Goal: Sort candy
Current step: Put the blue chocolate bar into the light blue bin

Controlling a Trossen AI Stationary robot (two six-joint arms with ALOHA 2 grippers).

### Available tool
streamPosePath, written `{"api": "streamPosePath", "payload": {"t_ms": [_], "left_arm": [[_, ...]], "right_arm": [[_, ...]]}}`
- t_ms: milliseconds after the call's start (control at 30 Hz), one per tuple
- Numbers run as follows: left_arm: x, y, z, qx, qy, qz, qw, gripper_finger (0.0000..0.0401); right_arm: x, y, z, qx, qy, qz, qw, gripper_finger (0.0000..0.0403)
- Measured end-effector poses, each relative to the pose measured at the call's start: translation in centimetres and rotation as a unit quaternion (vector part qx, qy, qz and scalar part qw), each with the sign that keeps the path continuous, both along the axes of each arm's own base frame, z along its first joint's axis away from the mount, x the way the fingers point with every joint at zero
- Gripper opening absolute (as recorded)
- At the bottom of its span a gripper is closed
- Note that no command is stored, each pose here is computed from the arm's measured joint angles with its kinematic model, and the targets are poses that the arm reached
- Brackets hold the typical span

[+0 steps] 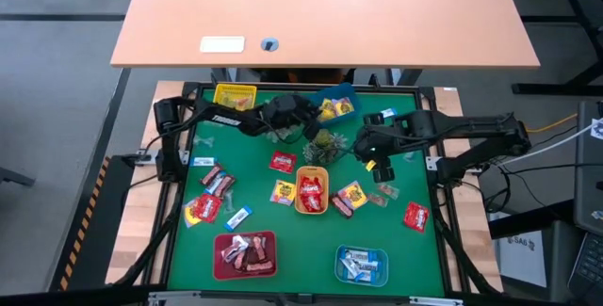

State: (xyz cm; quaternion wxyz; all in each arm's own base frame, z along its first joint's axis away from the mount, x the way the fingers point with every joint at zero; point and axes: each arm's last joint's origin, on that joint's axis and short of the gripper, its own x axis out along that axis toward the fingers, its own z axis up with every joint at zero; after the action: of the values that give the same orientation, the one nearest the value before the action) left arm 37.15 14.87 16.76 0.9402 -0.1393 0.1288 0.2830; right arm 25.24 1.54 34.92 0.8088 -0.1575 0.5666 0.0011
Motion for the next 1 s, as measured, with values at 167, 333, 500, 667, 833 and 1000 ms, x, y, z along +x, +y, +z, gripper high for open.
{"api": "streamPosePath", "payload": {"t_ms": [167,333,500,667,833,1000], "left_arm": [[1.2,0.4,2.4,0.016,-0.039,0.001,0.999,0.0072],[2.6,0.0,4.7,0.027,-0.077,-0.019,0.996,0.0072],[3.0,-0.7,5.8,0.024,-0.071,-0.037,0.997,0.0072],[1.5,-1.2,7.6,0.033,-0.001,-0.049,0.998,0.0073],[-0.9,-2.9,10.1,0.044,0.08,-0.108,0.99,0.0073],[-2.8,-5.6,12.6,0.064,0.109,-0.155,0.98,0.0073]], "right_arm": [[-0.9,-0.1,0.0,0.004,-0.004,0.003,1.0,0.0214],[-1.9,-0.3,0.3,-0.003,-0.012,0.018,1.0,0.0214],[-2.4,-2.1,1.2,-0.006,-0.045,-0.014,0.999,0.0214],[-2.5,-5.5,1.4,-0.008,-0.065,-0.091,0.994,0.0214],[-2.9,-9.2,-0.4,-0.008,-0.064,-0.168,0.984,0.0214],[-4.3,-12.8,-3.6,-0.012,-0.031,-0.236,0.971,0.0214]]}}
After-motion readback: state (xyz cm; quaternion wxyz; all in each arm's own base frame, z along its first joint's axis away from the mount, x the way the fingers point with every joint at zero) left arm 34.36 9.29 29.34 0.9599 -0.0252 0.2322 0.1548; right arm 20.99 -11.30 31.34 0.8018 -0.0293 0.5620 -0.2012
